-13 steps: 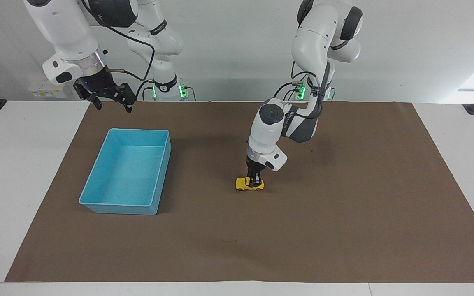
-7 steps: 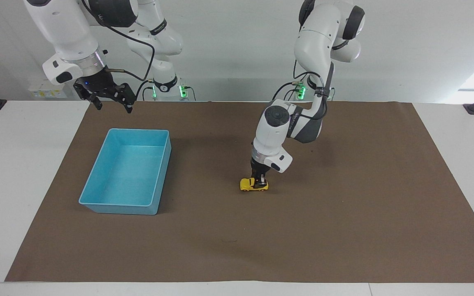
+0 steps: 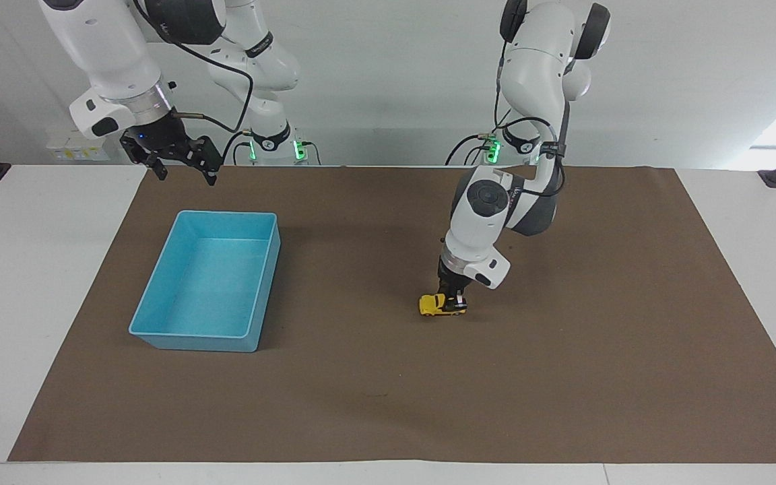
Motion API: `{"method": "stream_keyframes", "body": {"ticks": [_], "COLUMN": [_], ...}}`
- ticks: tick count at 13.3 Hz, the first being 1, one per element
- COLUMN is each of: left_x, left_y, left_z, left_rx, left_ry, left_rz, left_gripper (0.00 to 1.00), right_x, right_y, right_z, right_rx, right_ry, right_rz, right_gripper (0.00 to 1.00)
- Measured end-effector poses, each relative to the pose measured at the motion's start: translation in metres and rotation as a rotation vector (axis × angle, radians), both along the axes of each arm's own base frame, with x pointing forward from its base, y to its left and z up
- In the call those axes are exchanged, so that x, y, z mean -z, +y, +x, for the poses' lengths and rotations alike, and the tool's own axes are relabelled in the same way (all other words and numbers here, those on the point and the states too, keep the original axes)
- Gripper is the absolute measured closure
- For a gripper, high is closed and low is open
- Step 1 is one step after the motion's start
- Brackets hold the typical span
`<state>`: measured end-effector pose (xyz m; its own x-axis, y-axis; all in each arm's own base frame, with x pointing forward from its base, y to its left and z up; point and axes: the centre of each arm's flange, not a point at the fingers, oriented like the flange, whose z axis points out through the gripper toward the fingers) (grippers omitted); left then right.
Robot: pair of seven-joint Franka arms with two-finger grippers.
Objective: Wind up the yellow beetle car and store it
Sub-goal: 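Press the yellow car with the left gripper and drag it backward, away from the box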
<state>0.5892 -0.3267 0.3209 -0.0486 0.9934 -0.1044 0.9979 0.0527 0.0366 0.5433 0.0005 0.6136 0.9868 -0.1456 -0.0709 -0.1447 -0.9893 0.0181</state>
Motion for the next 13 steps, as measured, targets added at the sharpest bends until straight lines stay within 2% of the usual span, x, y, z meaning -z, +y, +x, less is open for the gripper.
{"method": "stream_keyframes", "body": {"ticks": [5,13], "left_x": [0.000,0.000], "left_y": [0.053,0.053], "left_z": [0.013,0.013], "left_rx": [0.025,0.025], "left_ry": [0.012,0.012], "left_rz": [0.015,0.015], "left_gripper": [0.60,0.59], "right_x": [0.000,0.000], "right_y": [0.000,0.000], "right_z": [0.000,0.000], "right_rx": [0.000,0.000], "right_ry": [0.000,0.000], "right_rz": [0.000,0.000], "right_gripper": [0.00,0.00]}}
